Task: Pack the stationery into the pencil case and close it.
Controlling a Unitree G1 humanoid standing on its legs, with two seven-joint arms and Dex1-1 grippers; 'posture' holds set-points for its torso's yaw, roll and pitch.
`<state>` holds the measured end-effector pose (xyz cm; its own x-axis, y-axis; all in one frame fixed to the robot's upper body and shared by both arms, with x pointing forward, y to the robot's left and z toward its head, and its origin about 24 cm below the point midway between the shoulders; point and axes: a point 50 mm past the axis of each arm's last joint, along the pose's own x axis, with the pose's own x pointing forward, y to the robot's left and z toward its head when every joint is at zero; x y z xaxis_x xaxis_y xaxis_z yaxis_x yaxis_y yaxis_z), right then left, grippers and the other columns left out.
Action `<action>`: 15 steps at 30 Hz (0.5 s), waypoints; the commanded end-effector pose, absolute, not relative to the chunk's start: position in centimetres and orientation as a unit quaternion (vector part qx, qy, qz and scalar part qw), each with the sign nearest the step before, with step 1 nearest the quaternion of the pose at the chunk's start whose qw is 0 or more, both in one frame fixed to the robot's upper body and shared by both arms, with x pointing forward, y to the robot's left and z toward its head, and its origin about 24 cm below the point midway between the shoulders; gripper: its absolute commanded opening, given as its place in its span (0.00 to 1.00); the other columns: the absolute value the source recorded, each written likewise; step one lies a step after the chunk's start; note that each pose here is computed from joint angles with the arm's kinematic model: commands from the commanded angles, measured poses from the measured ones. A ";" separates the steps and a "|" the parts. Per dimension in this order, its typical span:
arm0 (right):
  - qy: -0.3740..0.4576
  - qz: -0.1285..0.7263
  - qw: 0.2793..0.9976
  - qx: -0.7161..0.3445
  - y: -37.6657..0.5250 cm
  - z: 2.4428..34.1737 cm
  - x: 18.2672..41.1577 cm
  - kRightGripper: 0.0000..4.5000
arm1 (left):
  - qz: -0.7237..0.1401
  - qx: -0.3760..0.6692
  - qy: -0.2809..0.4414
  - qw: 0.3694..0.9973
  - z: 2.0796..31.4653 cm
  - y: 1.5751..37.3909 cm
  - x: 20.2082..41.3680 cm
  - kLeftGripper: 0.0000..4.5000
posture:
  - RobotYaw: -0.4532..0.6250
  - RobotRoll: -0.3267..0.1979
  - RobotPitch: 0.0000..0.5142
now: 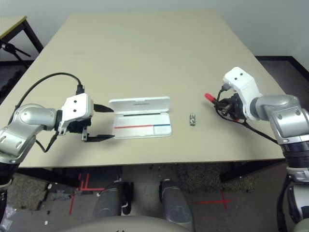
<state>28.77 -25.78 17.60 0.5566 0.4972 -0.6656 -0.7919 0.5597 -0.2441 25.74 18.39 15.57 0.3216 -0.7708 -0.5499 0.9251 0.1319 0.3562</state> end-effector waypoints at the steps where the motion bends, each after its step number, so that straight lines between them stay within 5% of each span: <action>1: 0.259 0.455 0.800 -0.292 -23.7 18.4 28.5 0.12 | -0.563 0.334 0.120 0.746 15.8 18.7 25.7 1.00 | 0.38 0.62 0.17; 15: 0.230 0.589 0.711 -0.307 -16.2 18.2 28.9 0.12 | -0.556 0.336 0.129 0.749 15.8 18.8 25.4 1.00 | 0.41 0.62 0.19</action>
<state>29.08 -17.02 18.40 0.2275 0.6982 -0.6788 -0.9736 0.1505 -0.1714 25.55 18.65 15.73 0.3362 -0.7561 -0.5615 0.9241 0.1498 0.3516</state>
